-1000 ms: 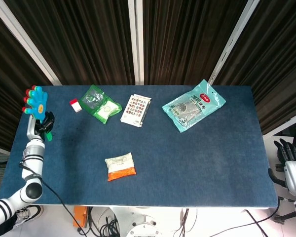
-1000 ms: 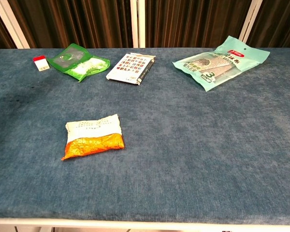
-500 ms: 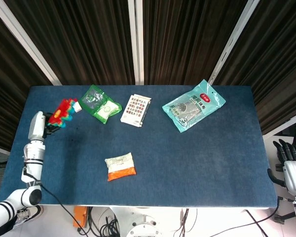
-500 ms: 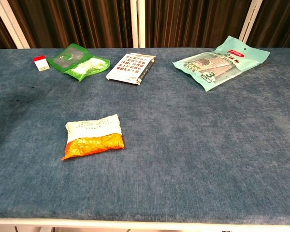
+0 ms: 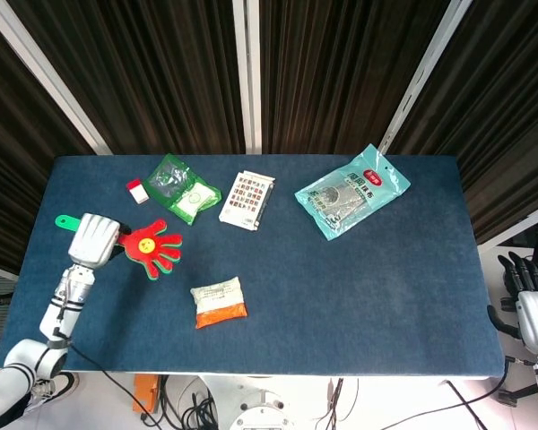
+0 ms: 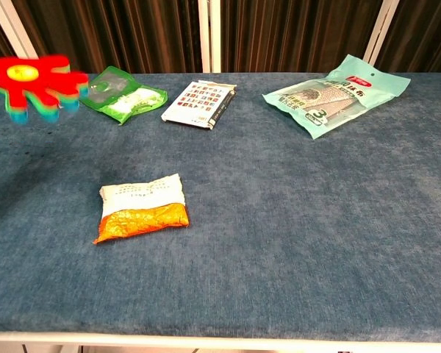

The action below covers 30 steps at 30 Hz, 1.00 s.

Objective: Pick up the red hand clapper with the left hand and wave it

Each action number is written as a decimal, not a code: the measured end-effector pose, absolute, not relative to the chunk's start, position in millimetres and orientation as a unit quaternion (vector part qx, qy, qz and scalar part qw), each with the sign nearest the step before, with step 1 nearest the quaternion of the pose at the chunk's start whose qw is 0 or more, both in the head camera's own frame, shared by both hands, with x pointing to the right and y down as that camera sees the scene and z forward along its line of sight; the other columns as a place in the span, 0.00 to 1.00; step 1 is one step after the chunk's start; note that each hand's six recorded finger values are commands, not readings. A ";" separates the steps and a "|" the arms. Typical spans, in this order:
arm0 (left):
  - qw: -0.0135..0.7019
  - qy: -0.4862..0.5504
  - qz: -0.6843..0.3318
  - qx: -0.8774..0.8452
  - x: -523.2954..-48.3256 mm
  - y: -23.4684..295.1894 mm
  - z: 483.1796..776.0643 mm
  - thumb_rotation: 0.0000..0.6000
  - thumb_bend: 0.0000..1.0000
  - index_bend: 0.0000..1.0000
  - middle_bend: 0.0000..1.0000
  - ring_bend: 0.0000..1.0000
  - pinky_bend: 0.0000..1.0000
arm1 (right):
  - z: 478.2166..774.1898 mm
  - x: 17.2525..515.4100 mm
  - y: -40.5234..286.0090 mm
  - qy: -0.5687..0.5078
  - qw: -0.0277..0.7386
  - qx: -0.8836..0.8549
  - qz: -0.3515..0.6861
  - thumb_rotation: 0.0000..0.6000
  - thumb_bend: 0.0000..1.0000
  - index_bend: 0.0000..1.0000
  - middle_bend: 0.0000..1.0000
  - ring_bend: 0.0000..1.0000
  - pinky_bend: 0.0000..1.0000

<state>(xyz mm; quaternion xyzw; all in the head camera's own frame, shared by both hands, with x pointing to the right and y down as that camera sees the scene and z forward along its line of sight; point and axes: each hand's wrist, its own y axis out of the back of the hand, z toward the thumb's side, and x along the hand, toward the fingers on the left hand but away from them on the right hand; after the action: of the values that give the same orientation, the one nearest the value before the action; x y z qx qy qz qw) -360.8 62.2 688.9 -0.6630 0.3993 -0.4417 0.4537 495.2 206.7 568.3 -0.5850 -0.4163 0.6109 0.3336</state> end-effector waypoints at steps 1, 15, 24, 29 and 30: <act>0.391 0.444 -0.427 -0.684 -360.0 60.9 689.2 1.00 0.67 1.00 1.00 1.00 1.00 | 568.1 495.0 206.5 -0.416 0.334 -0.585 0.611 1.00 0.28 0.00 0.00 0.00 0.00; -0.317 0.665 -0.221 -0.640 -339.0 64.0 681.7 1.00 0.67 1.00 1.00 1.00 1.00 | 569.1 495.3 206.5 -0.415 0.332 -0.586 0.611 1.00 0.29 0.00 0.00 0.00 0.00; -0.049 0.603 -0.343 -0.719 -337.2 57.5 670.8 1.00 0.67 1.00 1.00 1.00 1.00 | 571.3 496.0 207.0 -0.415 0.329 -0.586 0.613 1.00 0.29 0.00 0.00 0.00 0.00; 0.301 0.473 -0.450 -0.695 -336.0 52.7 666.4 1.00 0.67 1.00 1.00 1.00 1.00 | 572.1 498.1 208.0 -0.415 0.327 -0.585 0.615 1.00 0.29 0.00 0.00 0.00 0.00; 0.363 0.444 -0.461 -0.677 -335.5 53.0 666.4 1.00 0.67 1.00 1.00 1.00 1.00 | 571.7 499.1 208.1 -0.416 0.327 -0.584 0.615 1.00 0.29 0.00 0.00 0.00 0.00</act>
<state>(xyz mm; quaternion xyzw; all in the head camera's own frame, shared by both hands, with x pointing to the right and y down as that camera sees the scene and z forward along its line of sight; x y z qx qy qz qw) -335.5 53.0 666.4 -0.6773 0.4438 -0.4613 0.3627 499.1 208.1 571.7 -0.5840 -0.4160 0.6153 0.3274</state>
